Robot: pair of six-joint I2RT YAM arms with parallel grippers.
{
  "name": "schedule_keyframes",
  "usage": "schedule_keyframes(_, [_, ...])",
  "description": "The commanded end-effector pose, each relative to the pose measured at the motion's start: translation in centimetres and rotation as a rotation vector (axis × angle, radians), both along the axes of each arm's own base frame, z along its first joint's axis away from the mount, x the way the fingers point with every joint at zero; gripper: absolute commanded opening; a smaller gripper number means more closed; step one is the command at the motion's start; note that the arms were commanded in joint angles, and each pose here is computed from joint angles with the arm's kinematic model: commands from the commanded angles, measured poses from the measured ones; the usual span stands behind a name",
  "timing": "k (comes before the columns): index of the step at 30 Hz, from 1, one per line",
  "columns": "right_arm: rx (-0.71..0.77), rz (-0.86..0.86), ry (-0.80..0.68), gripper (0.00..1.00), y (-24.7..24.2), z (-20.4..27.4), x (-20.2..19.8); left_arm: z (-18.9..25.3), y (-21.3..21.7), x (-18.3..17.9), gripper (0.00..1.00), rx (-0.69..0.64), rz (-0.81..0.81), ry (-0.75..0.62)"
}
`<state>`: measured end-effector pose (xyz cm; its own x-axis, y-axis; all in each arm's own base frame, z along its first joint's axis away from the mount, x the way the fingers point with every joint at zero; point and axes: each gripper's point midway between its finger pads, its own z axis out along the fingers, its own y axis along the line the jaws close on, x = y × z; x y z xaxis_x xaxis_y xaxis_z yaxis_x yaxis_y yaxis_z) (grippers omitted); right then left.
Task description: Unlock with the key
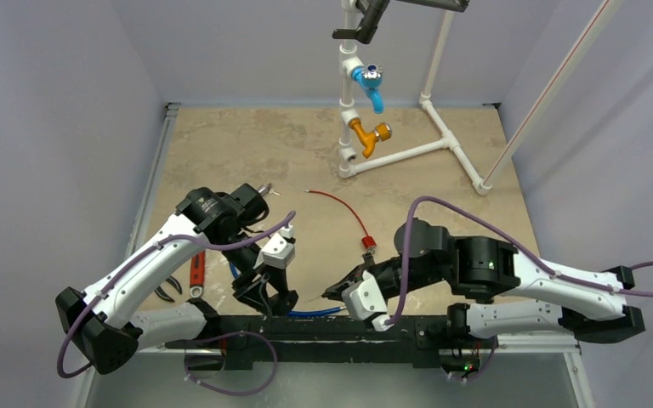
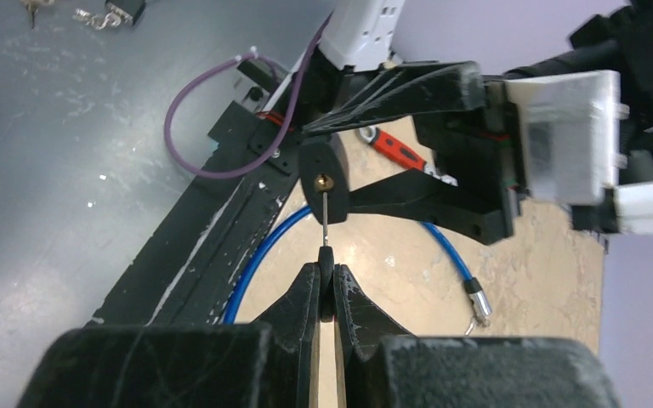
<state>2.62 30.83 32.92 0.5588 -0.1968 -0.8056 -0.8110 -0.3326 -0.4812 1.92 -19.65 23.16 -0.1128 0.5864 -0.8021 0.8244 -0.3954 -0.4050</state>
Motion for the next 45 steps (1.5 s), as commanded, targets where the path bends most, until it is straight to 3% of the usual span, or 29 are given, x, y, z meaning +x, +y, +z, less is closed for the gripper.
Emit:
schedule_keyframes(1, [-0.028,-0.031,-0.081,0.0,0.3,-0.7,0.4,2.0,0.6,-2.3,0.0,0.008,0.019,0.174])
schedule_keyframes(19, [-0.078,-0.079,-0.075,0.0,3.9,-3.0,1.0,1.5,0.8,-2.2,0.0,0.01,0.022,0.149])
schedule_keyframes(45, [-0.047,-0.073,-0.059,0.0,4.2,-1.7,0.4,1.6,0.7,-2.0,0.0,0.015,0.037,0.151])
